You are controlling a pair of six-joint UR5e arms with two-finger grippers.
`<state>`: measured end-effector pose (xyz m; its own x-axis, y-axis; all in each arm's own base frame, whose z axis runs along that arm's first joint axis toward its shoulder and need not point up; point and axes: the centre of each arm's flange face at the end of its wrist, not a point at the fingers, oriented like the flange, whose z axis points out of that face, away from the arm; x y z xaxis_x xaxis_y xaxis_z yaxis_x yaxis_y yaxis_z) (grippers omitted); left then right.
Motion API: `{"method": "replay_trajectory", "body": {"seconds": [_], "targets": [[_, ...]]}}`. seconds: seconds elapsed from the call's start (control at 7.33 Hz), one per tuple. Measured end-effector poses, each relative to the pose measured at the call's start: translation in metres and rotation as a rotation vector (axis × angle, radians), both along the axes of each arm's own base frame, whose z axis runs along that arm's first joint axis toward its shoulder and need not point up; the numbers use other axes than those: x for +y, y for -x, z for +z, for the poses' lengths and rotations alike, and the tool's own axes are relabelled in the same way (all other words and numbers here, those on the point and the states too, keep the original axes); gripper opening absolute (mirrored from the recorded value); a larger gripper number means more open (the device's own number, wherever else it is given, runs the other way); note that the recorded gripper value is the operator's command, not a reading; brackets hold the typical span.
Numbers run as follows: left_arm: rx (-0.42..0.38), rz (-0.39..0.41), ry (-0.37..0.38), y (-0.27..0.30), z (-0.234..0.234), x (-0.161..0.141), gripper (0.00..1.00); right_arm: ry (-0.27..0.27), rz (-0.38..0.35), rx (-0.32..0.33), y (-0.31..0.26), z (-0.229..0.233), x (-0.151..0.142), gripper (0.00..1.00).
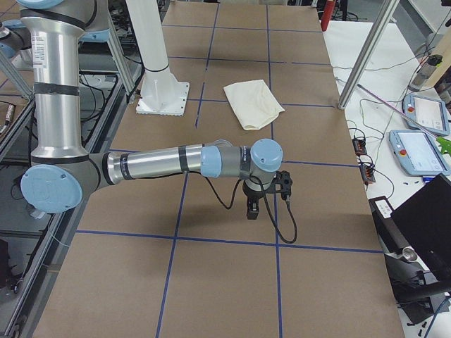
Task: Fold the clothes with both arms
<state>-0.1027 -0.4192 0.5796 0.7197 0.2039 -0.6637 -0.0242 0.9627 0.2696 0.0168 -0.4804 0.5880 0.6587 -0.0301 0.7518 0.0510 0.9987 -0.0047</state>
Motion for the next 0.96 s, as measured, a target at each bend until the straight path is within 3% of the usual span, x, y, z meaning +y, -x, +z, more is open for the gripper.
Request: {"method": "replay_trajectory", "body": {"seconds": [0.27, 0.96], "targets": [[0.003, 0.030, 0.022, -0.013, 0.008, -0.001, 1.00, -0.027, -0.003, 0.000, 0.000, 0.001, 0.001, 1.00], [0.011, 0.114, 0.079, -0.049, 0.037, -0.003, 1.00, -0.023, -0.004, 0.000, -0.001, 0.006, 0.007, 1.00]]}}
